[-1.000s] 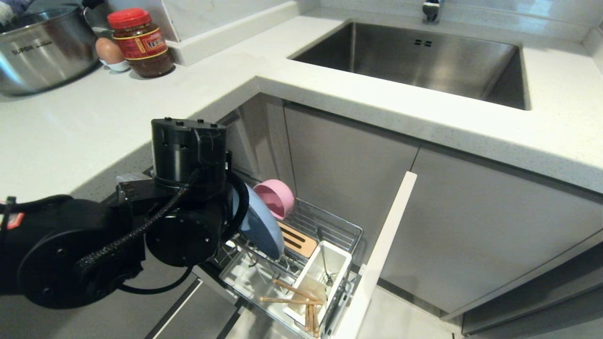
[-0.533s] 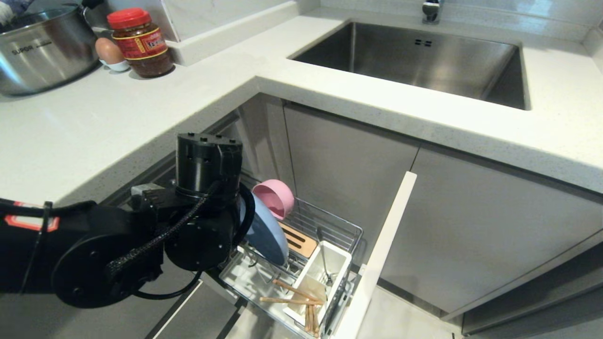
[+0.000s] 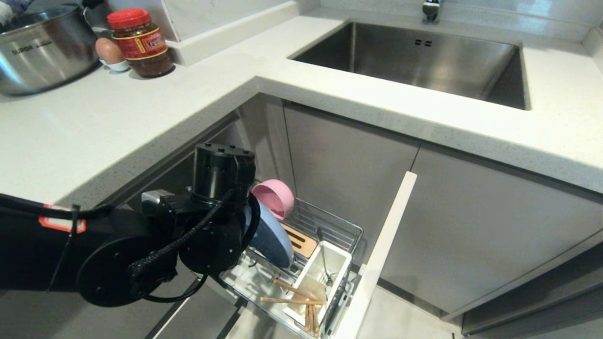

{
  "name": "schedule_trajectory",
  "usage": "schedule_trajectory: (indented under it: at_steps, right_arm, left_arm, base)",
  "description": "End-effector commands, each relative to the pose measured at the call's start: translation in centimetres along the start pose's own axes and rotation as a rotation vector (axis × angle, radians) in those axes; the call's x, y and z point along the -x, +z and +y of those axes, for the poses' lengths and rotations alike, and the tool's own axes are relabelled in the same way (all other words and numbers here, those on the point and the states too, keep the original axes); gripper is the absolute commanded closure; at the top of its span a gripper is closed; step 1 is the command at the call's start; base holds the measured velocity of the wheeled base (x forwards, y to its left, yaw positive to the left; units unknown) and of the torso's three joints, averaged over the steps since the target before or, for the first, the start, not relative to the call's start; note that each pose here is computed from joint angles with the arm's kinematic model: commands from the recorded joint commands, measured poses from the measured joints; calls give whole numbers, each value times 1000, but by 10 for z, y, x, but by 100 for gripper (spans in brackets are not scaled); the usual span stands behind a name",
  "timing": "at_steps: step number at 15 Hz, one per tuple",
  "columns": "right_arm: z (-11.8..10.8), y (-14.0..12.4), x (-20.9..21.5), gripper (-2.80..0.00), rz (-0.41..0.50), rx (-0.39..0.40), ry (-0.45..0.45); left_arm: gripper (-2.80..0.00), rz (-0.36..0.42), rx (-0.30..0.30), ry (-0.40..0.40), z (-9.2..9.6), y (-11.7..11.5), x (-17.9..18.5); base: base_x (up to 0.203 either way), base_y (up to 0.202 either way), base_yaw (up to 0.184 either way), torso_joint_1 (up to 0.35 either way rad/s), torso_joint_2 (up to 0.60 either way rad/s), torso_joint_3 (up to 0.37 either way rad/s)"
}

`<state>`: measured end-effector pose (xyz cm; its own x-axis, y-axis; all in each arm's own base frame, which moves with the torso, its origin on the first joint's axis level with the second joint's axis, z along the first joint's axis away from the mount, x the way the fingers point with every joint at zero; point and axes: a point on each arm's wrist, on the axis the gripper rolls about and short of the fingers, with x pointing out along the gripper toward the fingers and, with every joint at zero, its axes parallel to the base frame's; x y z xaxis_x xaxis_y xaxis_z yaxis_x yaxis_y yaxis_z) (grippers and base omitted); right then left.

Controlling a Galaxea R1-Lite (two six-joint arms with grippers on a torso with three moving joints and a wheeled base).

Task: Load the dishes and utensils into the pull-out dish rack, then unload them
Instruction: Pick up the plate and place it in the cupboard

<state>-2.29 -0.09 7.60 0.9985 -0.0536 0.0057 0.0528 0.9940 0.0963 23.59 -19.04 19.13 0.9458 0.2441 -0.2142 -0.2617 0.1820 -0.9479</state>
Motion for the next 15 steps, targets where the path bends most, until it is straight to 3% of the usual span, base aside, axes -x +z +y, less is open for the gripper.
schedule_trajectory:
  at_steps: [1,15]
  right_arm:
    - [0,0,0,0,-5,-1,0]
    - [0,0,0,0,-5,-1,0]
  left_arm:
    - [0,-9,-23,22,8,-7,-6]
    - [0,-30,-91,75,23,-15,-17]
  base:
    - [0,0,0,0,0,0]
    - [0,0,0,0,0,0]
